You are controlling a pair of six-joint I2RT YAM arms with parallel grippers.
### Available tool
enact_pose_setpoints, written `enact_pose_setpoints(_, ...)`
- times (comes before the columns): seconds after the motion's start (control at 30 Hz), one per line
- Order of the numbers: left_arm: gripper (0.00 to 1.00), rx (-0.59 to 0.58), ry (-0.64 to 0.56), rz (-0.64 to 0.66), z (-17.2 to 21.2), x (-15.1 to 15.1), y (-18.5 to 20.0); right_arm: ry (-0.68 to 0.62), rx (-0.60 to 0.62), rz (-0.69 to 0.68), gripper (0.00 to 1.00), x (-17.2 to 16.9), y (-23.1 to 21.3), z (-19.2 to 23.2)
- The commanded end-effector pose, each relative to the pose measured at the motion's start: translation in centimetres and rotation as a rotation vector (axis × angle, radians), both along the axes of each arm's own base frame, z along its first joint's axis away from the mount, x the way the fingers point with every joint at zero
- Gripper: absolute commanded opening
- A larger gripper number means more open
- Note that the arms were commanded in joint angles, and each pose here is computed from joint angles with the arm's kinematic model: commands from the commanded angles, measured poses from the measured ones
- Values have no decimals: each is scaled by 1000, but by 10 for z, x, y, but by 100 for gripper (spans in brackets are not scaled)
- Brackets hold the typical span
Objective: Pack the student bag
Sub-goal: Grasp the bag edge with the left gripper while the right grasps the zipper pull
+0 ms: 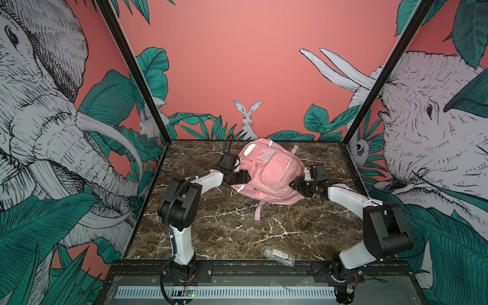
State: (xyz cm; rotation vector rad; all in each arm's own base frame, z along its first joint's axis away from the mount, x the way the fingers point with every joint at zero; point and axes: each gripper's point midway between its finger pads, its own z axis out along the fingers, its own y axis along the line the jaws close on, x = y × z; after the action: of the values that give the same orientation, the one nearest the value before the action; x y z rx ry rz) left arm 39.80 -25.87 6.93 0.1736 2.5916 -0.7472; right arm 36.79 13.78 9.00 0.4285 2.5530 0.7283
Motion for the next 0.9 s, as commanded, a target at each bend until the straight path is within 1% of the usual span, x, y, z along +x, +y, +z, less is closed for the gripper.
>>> enact_pose_setpoints(0.0,70,21,155,-38,-23,-50,-11,-32,-47,39,55,4,-7,17)
enact_pose_setpoints(0.07,70,12,146,-61,-16,-57,-21,-72,-90,63,55,1,-9,32)
enact_pose_setpoints(0.2,70,-12,132,-90,-4,-65,-37,-115,-318,146,54,-24,-5,55)
enact_pose_setpoints(0.3,70,-25,126,-106,3,-66,-43,-164,-390,216,54,-42,14,65)
enact_pose_setpoints(0.4,70,-13,109,-118,11,-64,-42,-170,-451,267,53,-59,28,64)
enact_pose_setpoints(0.5,70,9,84,-130,21,-63,-39,-184,-433,312,53,-70,44,56)
enact_pose_setpoints(0.67,70,26,57,-137,30,-58,-36,-244,-326,413,51,-78,89,48)
enact_pose_setpoints(0.77,71,29,59,-122,30,-54,-30,-277,-304,497,46,-77,118,42)
enact_pose_setpoints(0.87,70,9,63,-103,33,-50,-24,-281,-306,579,37,-79,141,31)
